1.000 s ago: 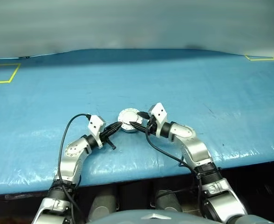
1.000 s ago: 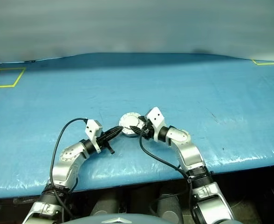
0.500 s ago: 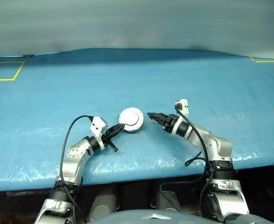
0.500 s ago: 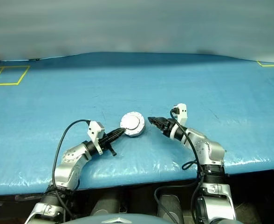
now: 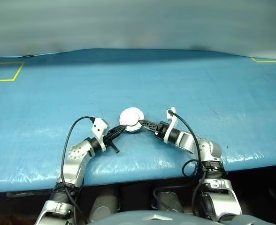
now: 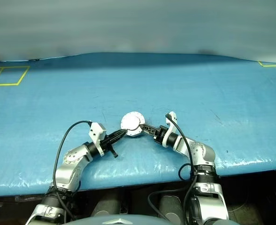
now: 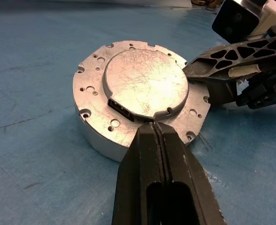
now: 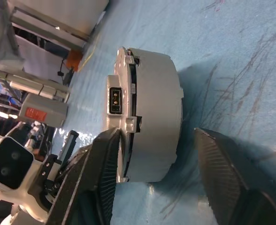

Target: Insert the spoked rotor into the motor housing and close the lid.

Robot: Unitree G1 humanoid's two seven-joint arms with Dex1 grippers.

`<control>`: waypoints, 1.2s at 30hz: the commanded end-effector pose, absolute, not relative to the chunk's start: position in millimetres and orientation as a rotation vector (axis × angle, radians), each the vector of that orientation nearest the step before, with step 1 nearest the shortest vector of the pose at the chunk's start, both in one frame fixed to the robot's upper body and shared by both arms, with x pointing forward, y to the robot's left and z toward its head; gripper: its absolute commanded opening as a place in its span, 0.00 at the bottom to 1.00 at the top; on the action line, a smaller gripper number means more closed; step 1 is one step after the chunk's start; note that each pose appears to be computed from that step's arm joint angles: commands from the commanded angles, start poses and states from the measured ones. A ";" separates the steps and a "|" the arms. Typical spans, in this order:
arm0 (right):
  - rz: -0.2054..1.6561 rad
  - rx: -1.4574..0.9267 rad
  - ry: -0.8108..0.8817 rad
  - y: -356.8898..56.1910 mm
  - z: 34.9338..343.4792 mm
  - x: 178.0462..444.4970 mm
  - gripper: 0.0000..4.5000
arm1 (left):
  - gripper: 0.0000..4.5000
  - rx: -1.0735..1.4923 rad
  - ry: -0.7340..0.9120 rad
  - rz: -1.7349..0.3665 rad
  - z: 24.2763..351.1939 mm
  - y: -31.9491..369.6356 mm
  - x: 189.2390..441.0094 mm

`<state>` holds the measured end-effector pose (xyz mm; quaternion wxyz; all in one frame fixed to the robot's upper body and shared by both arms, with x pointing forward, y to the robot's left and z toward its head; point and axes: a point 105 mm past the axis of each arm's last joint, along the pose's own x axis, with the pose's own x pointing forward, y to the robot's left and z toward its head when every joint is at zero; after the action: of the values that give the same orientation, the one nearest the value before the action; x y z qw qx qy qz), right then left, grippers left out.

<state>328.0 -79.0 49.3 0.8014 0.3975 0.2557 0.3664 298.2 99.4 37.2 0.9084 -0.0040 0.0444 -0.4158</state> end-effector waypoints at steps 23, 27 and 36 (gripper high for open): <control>0.672 1.205 0.327 -110.0 80.3 344.6 0.25 | 0.00 -0.790 -0.058 -0.778 86.7 110.1 289.0; 0.680 1.272 0.264 -113.7 92.8 343.8 0.25 | 0.00 -0.840 -0.024 -0.715 75.7 109.9 286.0; 0.915 1.307 0.149 -89.1 147.8 319.2 0.25 | 0.57 -1.069 -0.081 -0.640 77.6 101.6 284.9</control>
<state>328.1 -96.5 120.6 0.7161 0.5887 0.1012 0.3610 284.4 103.0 64.8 0.8268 -0.4785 -0.0135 -0.2954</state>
